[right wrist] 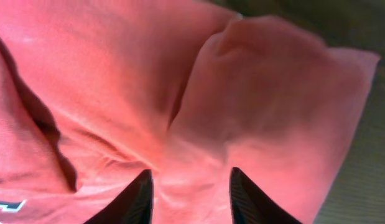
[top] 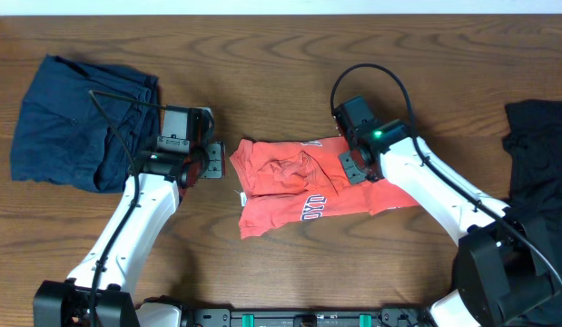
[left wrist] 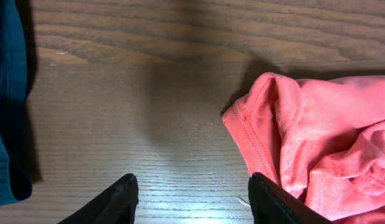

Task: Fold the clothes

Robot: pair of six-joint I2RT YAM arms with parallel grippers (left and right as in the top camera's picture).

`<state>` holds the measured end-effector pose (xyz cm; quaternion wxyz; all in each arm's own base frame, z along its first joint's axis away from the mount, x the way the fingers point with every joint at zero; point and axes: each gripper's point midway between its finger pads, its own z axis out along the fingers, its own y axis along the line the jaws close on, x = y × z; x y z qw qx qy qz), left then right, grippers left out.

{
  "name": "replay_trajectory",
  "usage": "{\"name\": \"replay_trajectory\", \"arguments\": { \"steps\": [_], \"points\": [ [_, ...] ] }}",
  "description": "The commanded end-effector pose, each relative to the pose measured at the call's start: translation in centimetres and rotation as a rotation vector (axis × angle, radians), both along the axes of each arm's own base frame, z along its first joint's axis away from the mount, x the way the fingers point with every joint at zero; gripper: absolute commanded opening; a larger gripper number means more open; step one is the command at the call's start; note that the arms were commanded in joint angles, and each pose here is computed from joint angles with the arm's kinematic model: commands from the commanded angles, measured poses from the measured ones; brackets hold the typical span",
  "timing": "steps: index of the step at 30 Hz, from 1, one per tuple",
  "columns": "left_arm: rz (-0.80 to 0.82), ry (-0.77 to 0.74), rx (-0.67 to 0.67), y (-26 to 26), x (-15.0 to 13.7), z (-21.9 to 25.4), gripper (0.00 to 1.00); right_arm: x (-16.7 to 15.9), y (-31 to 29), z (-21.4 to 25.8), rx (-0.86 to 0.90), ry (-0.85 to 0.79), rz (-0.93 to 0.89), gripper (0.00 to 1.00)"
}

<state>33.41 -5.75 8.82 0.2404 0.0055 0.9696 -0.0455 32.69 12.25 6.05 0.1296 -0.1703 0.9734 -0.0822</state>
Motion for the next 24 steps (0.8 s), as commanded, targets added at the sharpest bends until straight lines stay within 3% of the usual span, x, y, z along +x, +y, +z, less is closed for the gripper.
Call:
{"name": "replay_trajectory", "arguments": {
  "steps": [1,3,7,12,15,21,24],
  "points": [
    [0.006,0.010,0.001,0.2,-0.1,-0.3,0.58,0.6,-1.4,-0.2,-0.014,-0.014,-0.056,0.57],
    [0.006,0.010,0.001,0.2,-0.1,-0.3,0.58,1.0,-2.3,-0.2,0.008,-0.022,-0.151,0.66],
    [0.006,0.010,0.001,0.2,-0.1,-0.3,0.58,1.1,-1.7,-0.7,0.163,0.020,-0.242,0.64],
    [-0.027,0.020,-0.059,-1.0,-0.3,-0.2,0.58,2.0,0.7,-2.3,0.294,0.042,-0.276,0.16],
    [-0.059,0.034,-0.118,-2.1,-0.6,-0.2,0.58,2.5,2.4,-3.7,0.353,0.061,-0.288,0.01],
    [-0.077,0.092,-0.153,-2.7,-1.9,-0.6,0.59,4.8,4.0,-2.5,0.435,-0.012,-0.206,0.03],
    [-0.075,0.121,-0.150,-2.6,-2.6,-1.1,0.67,5.9,3.7,0.6,0.437,-0.089,-0.112,0.32]
  ]
}}
